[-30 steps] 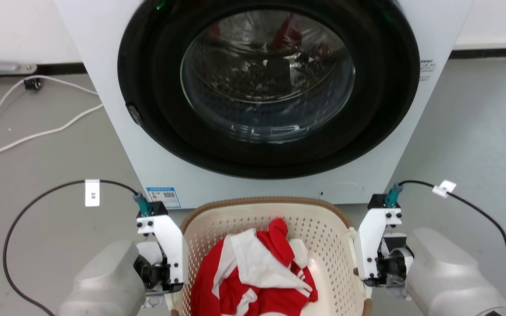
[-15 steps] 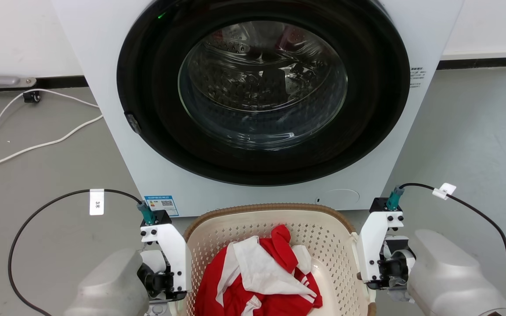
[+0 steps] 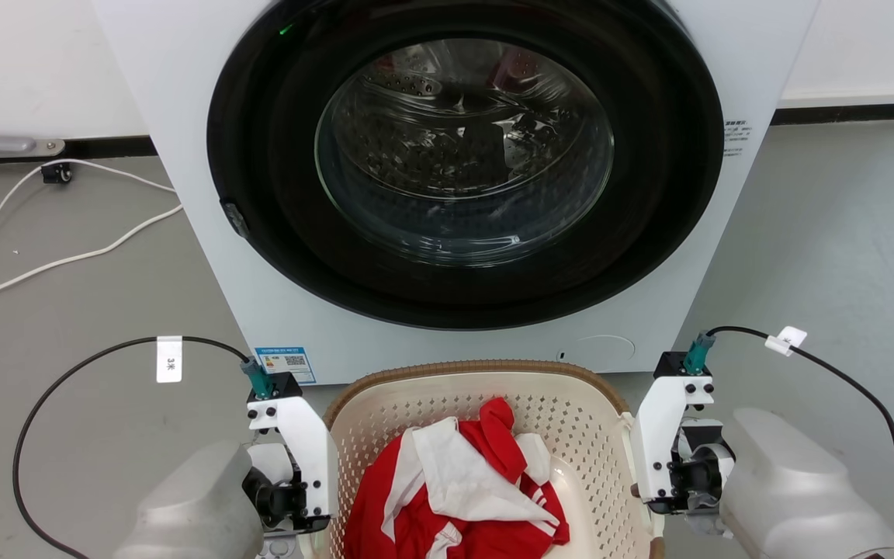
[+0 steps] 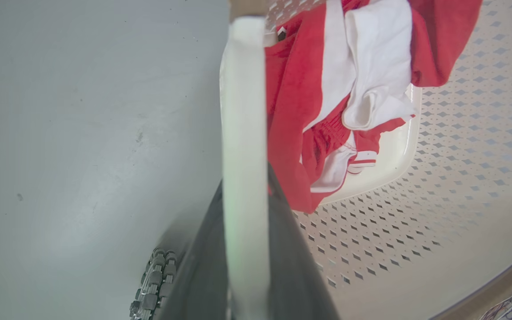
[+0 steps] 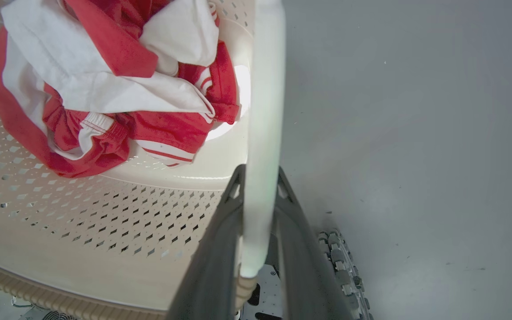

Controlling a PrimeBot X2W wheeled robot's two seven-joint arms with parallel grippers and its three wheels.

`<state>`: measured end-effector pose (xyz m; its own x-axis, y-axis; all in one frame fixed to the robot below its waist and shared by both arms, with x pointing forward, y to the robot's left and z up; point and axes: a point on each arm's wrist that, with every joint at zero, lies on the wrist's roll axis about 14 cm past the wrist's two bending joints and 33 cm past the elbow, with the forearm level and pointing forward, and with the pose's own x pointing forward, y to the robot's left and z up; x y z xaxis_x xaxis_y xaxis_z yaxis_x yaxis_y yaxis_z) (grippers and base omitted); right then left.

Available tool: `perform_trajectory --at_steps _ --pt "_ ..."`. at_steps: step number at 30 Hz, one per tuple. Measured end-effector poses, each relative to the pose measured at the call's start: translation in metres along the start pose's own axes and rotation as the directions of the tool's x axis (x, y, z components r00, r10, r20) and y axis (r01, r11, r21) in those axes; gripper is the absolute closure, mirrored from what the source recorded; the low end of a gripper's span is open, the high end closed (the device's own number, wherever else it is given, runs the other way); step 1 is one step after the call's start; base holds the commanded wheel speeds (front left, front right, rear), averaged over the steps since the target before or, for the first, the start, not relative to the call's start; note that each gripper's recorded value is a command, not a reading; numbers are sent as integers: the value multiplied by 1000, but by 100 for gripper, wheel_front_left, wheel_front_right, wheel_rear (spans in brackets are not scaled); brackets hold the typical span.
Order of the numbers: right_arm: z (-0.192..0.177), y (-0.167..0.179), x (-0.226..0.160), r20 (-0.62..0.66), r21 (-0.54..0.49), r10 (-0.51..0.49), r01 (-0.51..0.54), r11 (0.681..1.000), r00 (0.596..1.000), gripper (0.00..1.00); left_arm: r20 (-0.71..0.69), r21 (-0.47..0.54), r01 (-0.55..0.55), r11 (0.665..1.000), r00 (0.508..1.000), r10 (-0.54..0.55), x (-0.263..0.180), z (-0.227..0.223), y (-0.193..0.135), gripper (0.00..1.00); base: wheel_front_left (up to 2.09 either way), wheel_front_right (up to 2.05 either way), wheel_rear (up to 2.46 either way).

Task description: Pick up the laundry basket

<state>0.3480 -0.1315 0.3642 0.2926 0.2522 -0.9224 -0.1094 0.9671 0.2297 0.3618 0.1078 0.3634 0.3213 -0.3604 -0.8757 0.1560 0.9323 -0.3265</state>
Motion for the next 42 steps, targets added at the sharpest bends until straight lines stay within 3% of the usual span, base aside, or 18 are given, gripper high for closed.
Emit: perform_trajectory --at_steps 42 --pt "-1 2 1 5 20 9 -9 1000 1000 100 -7 -26 -5 1000 1000 5 3 -5 3 100 0 0 0"
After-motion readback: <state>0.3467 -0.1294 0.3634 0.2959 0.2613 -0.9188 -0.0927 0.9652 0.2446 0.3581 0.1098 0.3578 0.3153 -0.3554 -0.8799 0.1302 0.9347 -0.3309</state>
